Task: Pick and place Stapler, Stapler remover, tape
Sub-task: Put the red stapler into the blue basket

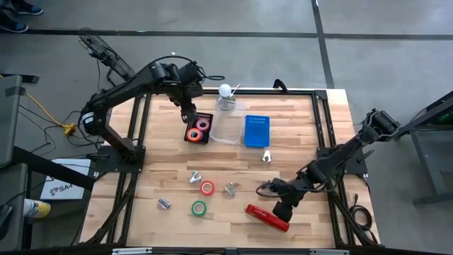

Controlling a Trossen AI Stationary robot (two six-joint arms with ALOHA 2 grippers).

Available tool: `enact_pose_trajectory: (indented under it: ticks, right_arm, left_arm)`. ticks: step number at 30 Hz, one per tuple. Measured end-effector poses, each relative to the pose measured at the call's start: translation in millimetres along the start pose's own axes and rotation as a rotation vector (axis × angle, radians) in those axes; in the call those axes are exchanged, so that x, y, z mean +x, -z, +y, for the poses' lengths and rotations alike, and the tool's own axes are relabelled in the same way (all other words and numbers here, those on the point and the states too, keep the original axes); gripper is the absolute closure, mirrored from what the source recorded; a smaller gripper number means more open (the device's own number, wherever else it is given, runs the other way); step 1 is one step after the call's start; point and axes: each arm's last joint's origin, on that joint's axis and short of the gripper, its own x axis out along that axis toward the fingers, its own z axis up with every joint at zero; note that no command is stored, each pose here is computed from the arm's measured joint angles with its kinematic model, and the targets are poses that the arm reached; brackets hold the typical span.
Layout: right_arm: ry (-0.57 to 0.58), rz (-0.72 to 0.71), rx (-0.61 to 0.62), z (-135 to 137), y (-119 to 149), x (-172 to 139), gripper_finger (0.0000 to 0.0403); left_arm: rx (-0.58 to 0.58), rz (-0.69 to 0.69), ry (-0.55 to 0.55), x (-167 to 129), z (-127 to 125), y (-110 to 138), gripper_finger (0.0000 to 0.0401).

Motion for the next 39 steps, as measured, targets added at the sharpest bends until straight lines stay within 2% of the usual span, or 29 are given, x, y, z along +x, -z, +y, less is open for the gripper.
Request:
enact_pose_trajectory:
  ticks: [4,8,11,17,21,26,32,35,39]
  right_arm:
    - [-0.014,-0.017,0.015,6.4,5.6,-0.8,0.0298]
    - [-0.052,-0.103,-0.022,29.3,4.5,-11.5,0.0326]
    - [-0.018,-0.14,-0.065,46.9,0.3,-18.3,0.035]
    - [0.068,-0.086,-0.175,78.8,-7.7,-7.8,0.0391]
    - [0.149,0.007,-0.188,88.2,-12.1,13.8,0.0401]
    - [0.22,0.139,-0.132,83.7,-10.6,36.3,0.0396]
    - [0.294,0.19,0.003,72.8,-6.1,38.9,0.038]
    - [0.312,0.198,0.006,72.4,-0.5,38.7,0.035]
    - [0.331,0.201,0.0,72.0,5.7,39.1,0.028]
  left_arm:
    - [-0.018,-0.062,-0.004,-19.1,-0.5,9.0,0.022]
    - [-0.02,-0.108,-0.007,-34.5,-1.1,17.7,0.022]
    - [-0.024,-0.133,-0.009,-42.7,-1.4,22.7,0.022]
    - [-0.024,-0.163,-0.005,-52.5,-2.0,29.2,0.022]
    - [-0.023,-0.165,0.007,-53.4,-2.4,30.0,0.022]
    - [-0.003,-0.163,0.014,-53.1,-2.7,30.0,0.022]
    - [0.011,-0.165,0.028,-53.2,-3.1,30.0,0.022]
    - [0.024,-0.165,0.027,-53.2,-3.0,29.9,0.022]
    - [0.03,-0.165,0.026,-53.2,-3.0,29.9,0.022]
